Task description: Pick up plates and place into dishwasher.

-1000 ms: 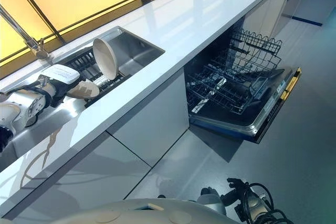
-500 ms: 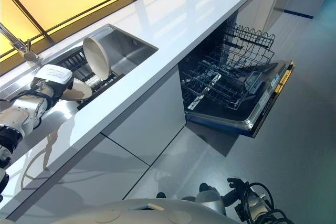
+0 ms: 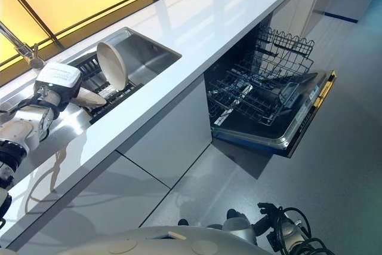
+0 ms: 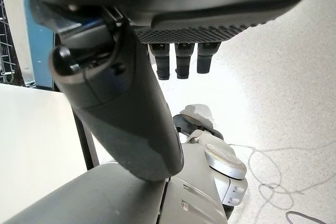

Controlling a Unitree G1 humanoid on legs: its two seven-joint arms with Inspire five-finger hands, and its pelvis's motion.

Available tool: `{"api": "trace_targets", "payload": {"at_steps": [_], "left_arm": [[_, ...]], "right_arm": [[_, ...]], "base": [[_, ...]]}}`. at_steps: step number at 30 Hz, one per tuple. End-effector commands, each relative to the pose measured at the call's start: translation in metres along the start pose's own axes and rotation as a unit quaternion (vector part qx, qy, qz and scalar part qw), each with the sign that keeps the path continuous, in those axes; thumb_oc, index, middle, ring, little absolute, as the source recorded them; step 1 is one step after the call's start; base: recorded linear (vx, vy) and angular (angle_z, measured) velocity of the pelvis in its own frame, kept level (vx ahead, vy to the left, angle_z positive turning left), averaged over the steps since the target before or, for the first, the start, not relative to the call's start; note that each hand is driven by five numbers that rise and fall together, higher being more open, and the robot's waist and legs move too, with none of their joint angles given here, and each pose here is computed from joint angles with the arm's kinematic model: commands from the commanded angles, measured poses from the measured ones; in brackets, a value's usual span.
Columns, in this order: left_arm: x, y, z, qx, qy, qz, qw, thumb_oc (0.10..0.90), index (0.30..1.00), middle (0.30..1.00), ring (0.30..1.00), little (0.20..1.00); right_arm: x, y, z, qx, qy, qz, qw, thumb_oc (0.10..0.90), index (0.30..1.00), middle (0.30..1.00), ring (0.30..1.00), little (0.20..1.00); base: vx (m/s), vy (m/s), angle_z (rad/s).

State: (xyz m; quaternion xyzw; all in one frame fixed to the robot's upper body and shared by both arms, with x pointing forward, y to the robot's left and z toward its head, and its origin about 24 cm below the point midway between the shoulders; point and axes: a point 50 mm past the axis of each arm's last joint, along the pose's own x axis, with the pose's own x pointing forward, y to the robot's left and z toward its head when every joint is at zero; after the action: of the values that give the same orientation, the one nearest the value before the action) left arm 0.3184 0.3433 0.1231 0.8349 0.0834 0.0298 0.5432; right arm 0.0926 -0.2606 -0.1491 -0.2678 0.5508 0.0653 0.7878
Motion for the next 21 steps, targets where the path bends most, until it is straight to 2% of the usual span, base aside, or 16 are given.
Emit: {"api": "trace_targets", "payload": {"at_steps": [1, 5, 14, 18, 21], "left_arm": [[0.002, 0.128, -0.071, -0.036, 0.106, 0.251, 0.961, 0.122, 0.319, 0.319, 0.319, 0.222], [-0.005, 0.147, -0.072, -0.045, 0.084, 0.294, 0.951, 0.191, 0.378, 0.378, 0.378, 0.291], [-0.021, 0.182, -0.078, -0.108, 0.065, 0.385, 0.914, 0.188, 0.375, 0.375, 0.375, 0.288], [-0.032, 0.193, -0.082, -0.131, 0.065, 0.421, 0.895, 0.235, 0.415, 0.415, 0.415, 0.335], [-0.041, 0.194, -0.084, -0.149, 0.059, 0.443, 0.882, 0.248, 0.427, 0.427, 0.427, 0.348]], "right_arm": [[0.001, -0.01, 0.008, -0.023, -0.025, -0.011, 0.999, 0.8, 0.9, 0.9, 0.9, 0.9], [0.001, -0.007, 0.01, -0.021, -0.027, -0.006, 0.999, 0.8, 0.9, 0.9, 0.9, 0.9], [0.001, -0.002, 0.018, -0.002, -0.05, -0.007, 0.999, 0.8, 0.9, 0.9, 0.9, 0.9], [0.0, -0.005, 0.038, 0.045, -0.101, -0.02, 0.994, 0.8, 0.9, 0.9, 0.9, 0.9], [-0.005, -0.014, 0.062, 0.112, -0.166, -0.033, 0.979, 0.8, 0.9, 0.9, 0.9, 0.9]], "base": [[0.0, 0.0, 0.0], [-0.02, -0.012, 0.04], [-0.04, -0.012, 0.05], [-0.05, -0.012, 0.03], [-0.04, -0.012, 0.02]]}}
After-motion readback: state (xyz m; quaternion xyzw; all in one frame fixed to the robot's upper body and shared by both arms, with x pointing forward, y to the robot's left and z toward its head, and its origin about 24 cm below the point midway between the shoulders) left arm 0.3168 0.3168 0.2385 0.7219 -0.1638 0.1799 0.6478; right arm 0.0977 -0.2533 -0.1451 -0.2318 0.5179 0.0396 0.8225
